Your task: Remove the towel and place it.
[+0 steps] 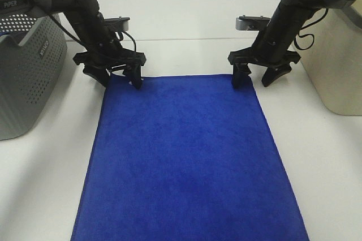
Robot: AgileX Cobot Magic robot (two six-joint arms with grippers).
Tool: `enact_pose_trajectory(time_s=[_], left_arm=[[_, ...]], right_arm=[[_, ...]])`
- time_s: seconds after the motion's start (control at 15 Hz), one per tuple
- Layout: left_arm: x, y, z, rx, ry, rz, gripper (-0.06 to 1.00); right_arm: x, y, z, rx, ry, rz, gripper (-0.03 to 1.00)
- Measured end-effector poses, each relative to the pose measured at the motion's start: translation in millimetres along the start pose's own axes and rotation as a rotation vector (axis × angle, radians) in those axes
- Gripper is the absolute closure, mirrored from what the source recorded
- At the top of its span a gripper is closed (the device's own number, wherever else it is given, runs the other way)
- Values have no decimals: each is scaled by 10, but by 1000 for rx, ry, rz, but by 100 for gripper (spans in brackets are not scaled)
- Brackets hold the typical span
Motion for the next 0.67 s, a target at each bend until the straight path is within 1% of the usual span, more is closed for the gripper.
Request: enact_pose_trajectory(time_s=[0.13,0.27,0.47,0.67], left_arm=[[-4,-6,1,1,-2,0,18],[-7,-5,1,0,-4,4,20],[-7,-5,1,0,-4,5,20],[-1,-7,1,1,0,7,21]], right_arm=[[-5,14,6,-6,-2,3,20],[-5,17,9,-8,-1,5,26],[6,17,18,-9,5,4,27],[9,22,18,-12,7,5,32]])
Point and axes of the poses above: a point on each arm's last joint axis where the gripper is mounted, z pointing out along that axis toward the gripper, y along the wrist's bending axis when the last joint is at zero, x = y × z, the point moved 8 cm from there along z, pointing out along that axis toward the gripper, and after that the axes turned 10 degrees about z, right-handed, at the moved point
